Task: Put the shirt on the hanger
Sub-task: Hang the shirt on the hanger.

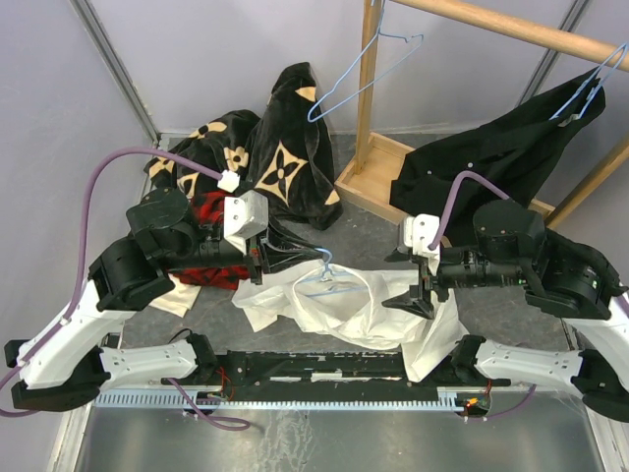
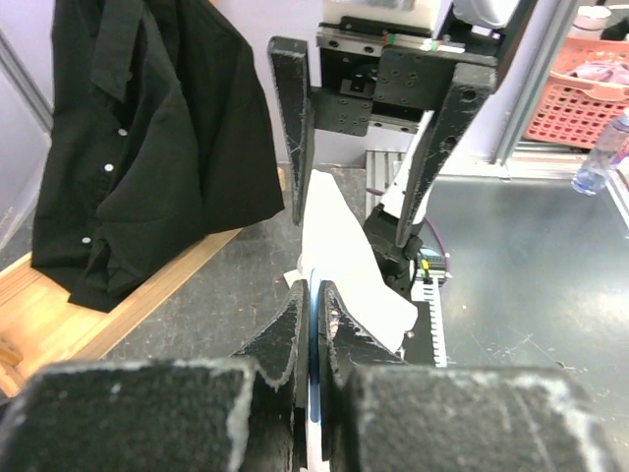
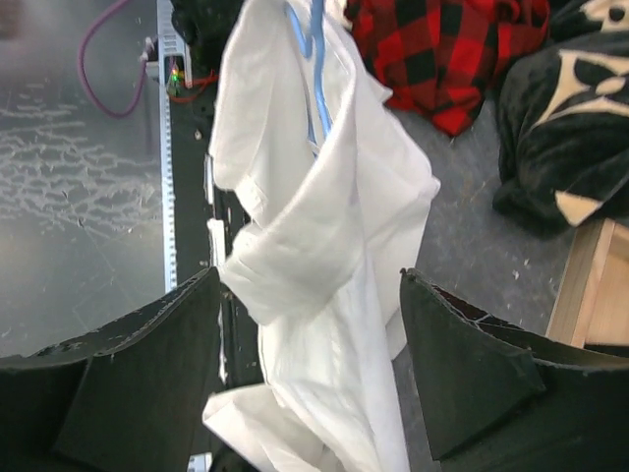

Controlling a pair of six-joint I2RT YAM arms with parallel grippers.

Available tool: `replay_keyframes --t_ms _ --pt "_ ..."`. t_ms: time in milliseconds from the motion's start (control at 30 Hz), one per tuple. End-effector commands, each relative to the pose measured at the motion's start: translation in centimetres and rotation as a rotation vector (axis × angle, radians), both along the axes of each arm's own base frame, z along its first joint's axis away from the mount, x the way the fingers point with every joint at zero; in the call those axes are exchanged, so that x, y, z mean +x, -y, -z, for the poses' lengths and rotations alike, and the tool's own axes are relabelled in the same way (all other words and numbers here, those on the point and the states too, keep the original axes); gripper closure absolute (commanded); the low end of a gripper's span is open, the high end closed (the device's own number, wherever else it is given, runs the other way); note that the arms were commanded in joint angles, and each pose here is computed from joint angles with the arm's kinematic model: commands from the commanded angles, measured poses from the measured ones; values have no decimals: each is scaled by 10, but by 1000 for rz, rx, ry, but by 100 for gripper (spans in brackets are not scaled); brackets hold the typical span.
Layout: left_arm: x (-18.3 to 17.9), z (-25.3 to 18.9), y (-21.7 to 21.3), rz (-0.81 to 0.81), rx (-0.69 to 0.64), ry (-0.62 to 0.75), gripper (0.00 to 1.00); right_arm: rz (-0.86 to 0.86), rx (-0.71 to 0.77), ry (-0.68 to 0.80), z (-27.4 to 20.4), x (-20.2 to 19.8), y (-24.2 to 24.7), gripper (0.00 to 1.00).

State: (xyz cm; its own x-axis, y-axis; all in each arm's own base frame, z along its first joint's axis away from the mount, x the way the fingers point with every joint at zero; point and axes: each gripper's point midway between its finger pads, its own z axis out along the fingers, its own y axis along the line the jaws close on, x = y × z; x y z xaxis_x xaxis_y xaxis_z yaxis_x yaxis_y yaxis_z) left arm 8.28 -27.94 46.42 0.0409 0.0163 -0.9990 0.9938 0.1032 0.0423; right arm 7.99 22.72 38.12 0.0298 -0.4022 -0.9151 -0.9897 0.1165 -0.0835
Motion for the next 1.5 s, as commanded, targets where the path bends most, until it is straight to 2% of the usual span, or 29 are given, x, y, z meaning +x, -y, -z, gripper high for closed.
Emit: replay_keyframes --t_ms 0,333,500,567,700,733,833,900,1033,1100,1167,1200,1233,1367,1467 --pt "-20 -11 -4 90 -33 -4 97 32 -122 -39 28 -1 15 19" --pt "-29 -12 -5 139 -25 -10 97 36 -233 -120 62 -6 23 20" --pt "-32 -14 -4 159 -31 -12 97 52 -284 -148 77 -2 20 30" --pt "-30 -13 -3 153 -28 -14 97 50 -295 -158 80 -2 19 46" --pt "-29 -12 -2 146 -28 -15 97 25 -297 -183 82 -6 15 94" --pt "-27 -13 -3 138 -31 -15 97 25 -296 -190 83 -7 15 100" --pt "-20 -13 -4 88 -44 -18 97 38 -276 -204 82 -8 14 100" --pt "-14 -13 -6 44 -52 -24 88 63 -249 -203 79 -6 13 100" --pt "0 -13 -12 -54 -72 -47 56 139 -177 -188 73 -1 17 100" --pt "5 -9 -15 -95 -74 -63 42 232 -128 -169 68 10 22 100" --pt "13 -3 -19 -150 -78 -82 35 299 -83 -145 63 18 28 100" --pt "16 1 -21 -175 -80 -94 23 336 -65 -135 61 22 32 100" --pt "18 3 -24 -197 -86 -101 18 372 -50 -128 60 25 36 100" --pt "29 8 -41 -307 -112 -130 12 561 -27 -126 64 45 53 100" --pt "38 12 -53 -389 -127 -147 9 744 -71 -146 78 65 67 100"
